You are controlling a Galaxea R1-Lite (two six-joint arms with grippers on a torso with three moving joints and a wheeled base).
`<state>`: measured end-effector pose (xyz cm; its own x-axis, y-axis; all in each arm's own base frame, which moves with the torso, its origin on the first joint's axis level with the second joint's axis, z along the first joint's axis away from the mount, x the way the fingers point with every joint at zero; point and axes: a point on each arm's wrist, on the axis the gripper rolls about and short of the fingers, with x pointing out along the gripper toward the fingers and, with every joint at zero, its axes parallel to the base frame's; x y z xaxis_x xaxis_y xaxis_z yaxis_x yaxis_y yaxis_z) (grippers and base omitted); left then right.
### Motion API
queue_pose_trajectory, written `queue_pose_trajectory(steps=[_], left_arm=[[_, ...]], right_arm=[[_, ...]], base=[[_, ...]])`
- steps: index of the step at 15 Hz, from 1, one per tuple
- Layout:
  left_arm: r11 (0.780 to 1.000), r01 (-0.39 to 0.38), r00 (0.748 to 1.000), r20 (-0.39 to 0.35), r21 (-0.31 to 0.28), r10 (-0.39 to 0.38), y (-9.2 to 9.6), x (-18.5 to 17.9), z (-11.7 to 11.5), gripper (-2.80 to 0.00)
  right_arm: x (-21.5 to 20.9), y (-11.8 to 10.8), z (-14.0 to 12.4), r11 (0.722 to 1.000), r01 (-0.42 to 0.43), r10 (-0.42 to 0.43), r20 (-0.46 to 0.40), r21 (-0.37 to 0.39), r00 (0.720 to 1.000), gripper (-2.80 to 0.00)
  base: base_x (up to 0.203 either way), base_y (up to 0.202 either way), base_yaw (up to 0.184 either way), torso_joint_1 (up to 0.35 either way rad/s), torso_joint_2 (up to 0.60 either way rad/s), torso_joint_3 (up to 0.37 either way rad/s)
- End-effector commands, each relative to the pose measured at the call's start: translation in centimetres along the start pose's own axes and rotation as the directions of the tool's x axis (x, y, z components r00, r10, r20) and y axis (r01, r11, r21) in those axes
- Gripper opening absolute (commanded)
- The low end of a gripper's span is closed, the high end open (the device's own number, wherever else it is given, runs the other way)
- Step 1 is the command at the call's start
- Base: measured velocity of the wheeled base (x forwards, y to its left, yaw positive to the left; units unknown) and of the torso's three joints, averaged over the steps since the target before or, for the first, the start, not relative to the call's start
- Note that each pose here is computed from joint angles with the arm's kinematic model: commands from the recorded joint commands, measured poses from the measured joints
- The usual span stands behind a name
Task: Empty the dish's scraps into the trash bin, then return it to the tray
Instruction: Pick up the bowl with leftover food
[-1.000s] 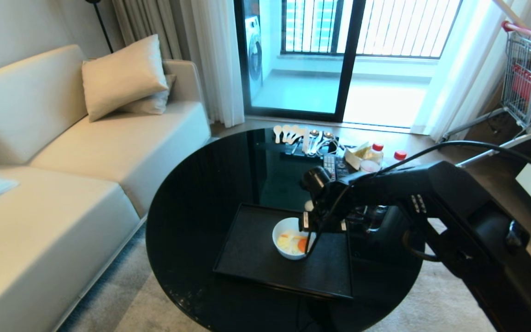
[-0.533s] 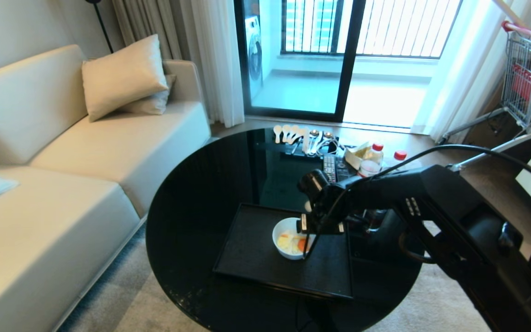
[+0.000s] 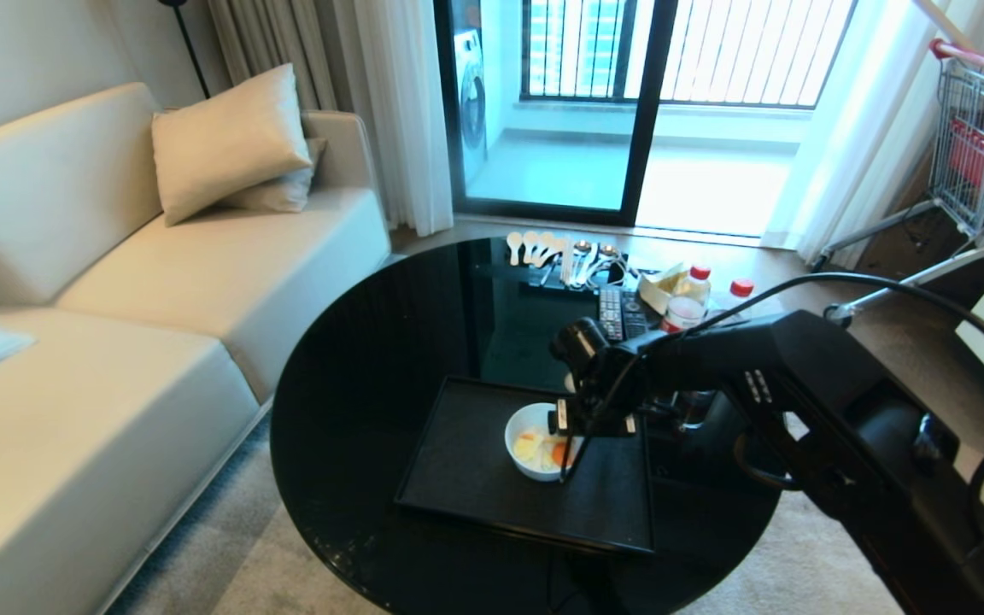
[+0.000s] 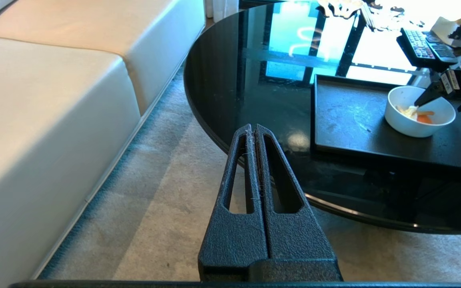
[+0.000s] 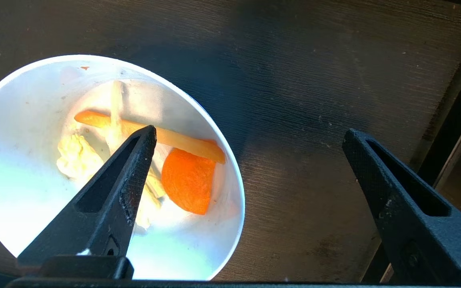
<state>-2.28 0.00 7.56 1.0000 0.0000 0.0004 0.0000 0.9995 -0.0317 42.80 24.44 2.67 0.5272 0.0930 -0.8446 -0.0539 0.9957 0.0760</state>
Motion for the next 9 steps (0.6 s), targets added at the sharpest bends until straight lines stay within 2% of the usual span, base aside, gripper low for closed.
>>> queue_pose_trajectory(steps=[1,4,6,9], left_arm=[[1.000,0.000,1.000,0.001,-0.001,0.000,0.00,0.00,0.01,-2.80],[1.000,0.000,1.000,0.001,-0.001,0.000,0.00,0.00,0.01,-2.80],[1.000,0.000,1.000,0.001,-0.001,0.000,0.00,0.00,0.01,-2.80],[1.000,0.000,1.000,0.001,-0.001,0.000,0.00,0.00,0.01,-2.80]], right_arm=[[0.02,0.03,0.00,1.000,0.000,0.000,0.002,0.001,1.000,-2.80],[0.41,0.08,-0.07,0.999,-0.003,0.003,0.009,-0.036,1.000,-2.80],[0.76,-0.04,-0.21,0.998,0.043,-0.042,0.022,-0.048,0.999,-2.80],[0.87,-0.04,-0.26,0.997,0.044,-0.043,0.022,-0.057,0.999,-2.80]], base=[[0.000,0.000,0.000,0.000,0.00,0.000],[0.000,0.000,0.000,0.000,0.00,0.000],[0.000,0.000,0.000,0.000,0.00,0.000],[0.000,0.000,0.000,0.000,0.00,0.000]])
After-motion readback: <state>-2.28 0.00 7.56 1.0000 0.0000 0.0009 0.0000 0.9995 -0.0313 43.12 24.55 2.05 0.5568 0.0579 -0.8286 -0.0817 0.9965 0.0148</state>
